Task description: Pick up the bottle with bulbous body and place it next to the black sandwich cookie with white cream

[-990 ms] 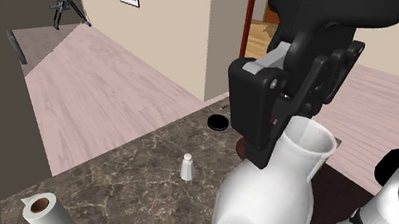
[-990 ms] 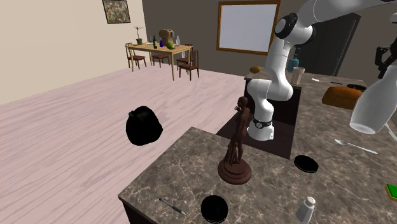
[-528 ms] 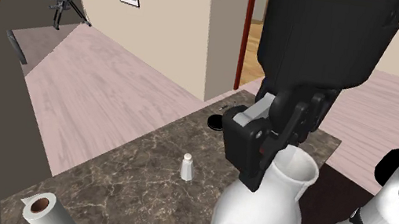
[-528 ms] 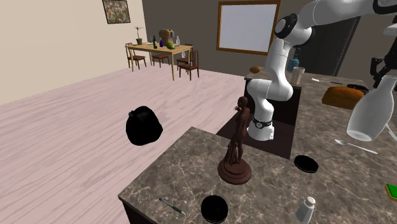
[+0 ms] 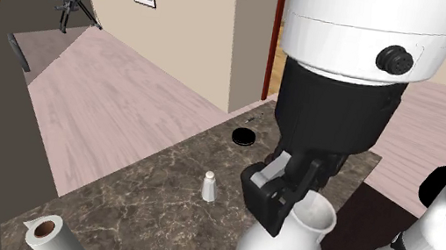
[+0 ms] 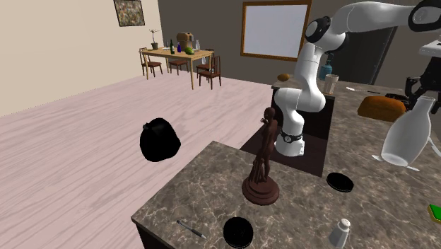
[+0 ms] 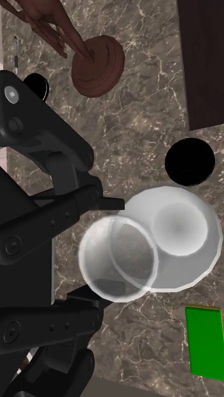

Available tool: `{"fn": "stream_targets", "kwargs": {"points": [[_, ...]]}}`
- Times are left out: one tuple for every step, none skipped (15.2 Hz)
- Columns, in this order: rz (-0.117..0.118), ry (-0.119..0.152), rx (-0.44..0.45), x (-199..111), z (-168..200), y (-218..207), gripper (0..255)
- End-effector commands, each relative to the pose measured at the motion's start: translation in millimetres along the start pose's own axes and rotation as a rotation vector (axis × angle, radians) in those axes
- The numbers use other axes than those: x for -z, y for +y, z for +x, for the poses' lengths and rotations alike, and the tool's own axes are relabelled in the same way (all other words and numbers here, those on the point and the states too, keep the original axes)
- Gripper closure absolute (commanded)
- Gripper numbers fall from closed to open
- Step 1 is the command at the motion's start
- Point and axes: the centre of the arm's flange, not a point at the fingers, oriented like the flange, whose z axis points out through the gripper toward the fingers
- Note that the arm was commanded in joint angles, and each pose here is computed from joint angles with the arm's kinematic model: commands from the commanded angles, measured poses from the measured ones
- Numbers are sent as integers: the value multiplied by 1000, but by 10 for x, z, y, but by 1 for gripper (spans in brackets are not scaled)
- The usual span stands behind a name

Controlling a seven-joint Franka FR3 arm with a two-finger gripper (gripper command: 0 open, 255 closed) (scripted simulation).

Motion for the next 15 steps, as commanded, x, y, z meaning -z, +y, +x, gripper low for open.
{"fn": "stream_targets", "kwargs": {"points": [[0, 1, 0, -116, 2, 9, 255], [0, 1, 0, -168, 2, 10, 255], [0, 1, 0, -221, 3, 11, 255], [0, 1, 0, -274, 3, 12, 255], [0, 1, 0, -327, 3, 13, 255], [0, 1, 0, -380, 3, 14, 255], [0, 1, 0, -432, 4, 15, 255], [0, 1, 0, -485, 4, 16, 255], [0, 1, 0, -538, 4, 17, 255], [0, 1, 0, -591, 5, 18, 255], [0, 1, 0, -644, 5, 19, 255], [0, 1, 0, -696, 5, 20, 255], [0, 1, 0, -749, 6, 21, 255], [0, 1, 0, -802, 6, 22, 255], [0, 1, 0, -855, 6, 23, 255]]}}
